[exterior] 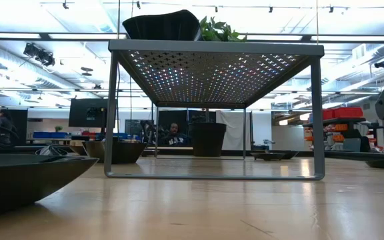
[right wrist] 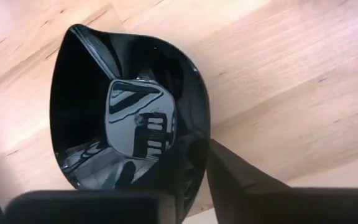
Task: Pick & Place Mini shaped plates
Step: Put the black bowl on the shelf
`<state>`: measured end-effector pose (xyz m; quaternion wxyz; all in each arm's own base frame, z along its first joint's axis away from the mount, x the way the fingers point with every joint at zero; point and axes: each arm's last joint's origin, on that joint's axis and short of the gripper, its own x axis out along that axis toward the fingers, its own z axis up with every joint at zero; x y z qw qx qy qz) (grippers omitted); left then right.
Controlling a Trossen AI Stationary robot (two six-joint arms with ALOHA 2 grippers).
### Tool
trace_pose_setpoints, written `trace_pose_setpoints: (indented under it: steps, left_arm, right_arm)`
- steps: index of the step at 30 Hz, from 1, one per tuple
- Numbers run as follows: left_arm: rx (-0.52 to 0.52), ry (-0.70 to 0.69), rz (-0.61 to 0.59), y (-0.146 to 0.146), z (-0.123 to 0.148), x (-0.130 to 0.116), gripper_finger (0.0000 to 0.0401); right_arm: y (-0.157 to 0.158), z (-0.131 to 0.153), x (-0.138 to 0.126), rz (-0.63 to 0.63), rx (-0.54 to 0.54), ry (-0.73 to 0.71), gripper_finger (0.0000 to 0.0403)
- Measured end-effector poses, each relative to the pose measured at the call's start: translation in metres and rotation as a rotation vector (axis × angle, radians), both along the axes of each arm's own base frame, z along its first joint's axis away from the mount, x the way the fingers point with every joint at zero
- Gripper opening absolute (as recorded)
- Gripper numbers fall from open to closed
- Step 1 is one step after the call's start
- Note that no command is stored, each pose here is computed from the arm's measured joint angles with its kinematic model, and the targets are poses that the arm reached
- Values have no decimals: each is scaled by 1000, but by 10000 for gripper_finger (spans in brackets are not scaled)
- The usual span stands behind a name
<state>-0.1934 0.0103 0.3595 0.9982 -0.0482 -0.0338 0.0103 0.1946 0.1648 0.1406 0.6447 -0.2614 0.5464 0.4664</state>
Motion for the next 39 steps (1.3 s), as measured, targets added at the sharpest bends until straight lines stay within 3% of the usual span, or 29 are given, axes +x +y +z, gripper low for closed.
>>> trace_pose_setpoints:
  steps: [10,39]
  left_arm:
    - [0,0,0,0,0,0,23]
    - [1,0,0,0,0,0,23]
  right_arm:
    - [0,0,0,1,4,0,23]
    - [-3,9,1,-16,-26,-77,21]
